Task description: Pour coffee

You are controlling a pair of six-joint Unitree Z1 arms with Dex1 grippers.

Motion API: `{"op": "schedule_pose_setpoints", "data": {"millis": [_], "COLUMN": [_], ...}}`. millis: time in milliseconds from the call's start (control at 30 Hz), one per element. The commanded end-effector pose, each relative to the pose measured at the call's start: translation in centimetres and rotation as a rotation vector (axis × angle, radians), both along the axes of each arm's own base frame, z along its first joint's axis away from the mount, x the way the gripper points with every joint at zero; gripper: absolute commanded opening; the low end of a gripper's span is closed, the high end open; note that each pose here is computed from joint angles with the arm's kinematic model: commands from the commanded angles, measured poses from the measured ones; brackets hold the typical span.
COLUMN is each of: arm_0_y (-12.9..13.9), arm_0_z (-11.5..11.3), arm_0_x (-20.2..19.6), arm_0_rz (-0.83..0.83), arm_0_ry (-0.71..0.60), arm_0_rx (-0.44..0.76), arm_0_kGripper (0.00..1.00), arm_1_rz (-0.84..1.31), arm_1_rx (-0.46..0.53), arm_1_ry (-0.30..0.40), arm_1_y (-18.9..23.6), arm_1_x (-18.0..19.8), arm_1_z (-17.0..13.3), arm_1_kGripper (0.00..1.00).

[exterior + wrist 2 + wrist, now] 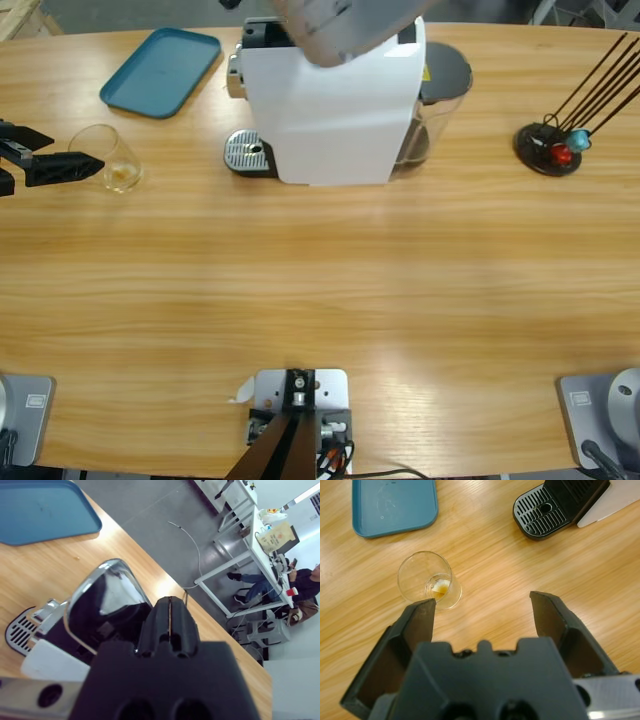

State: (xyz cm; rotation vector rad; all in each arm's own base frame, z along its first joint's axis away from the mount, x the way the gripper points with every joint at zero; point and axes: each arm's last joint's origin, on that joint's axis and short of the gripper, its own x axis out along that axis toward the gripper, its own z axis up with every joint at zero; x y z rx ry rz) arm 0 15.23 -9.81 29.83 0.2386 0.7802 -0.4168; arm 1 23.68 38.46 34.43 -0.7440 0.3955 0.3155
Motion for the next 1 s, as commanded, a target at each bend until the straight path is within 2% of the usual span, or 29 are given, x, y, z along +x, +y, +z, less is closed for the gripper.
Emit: {"op": "schedule_pose_setpoints", "data": {"millis": [33, 1000], "arm_0_y": [0.0, 0.0], "arm_0_z": [-1.3, -1.3], "arm_0_x": [-0.1, -0.1], "arm_0_rz": [0.001, 0.0], "arm_0_ry": [0.037, 0.036], "arm_0_rx": [0.019, 0.02], "arm_0_kGripper": [0.816, 0.816], "arm_1_rz": [0.071, 0.045], "arm_1_rx": [-0.134, -0.137], "arm_1_ry": [0.114, 0.151], "arm_1_y": [4.0, 5.1], "arm_1_x": [-1.6, -2.1], "arm_1_z": [-8.6, -12.4], "arm_1_kGripper": [0.0, 0.0]}}
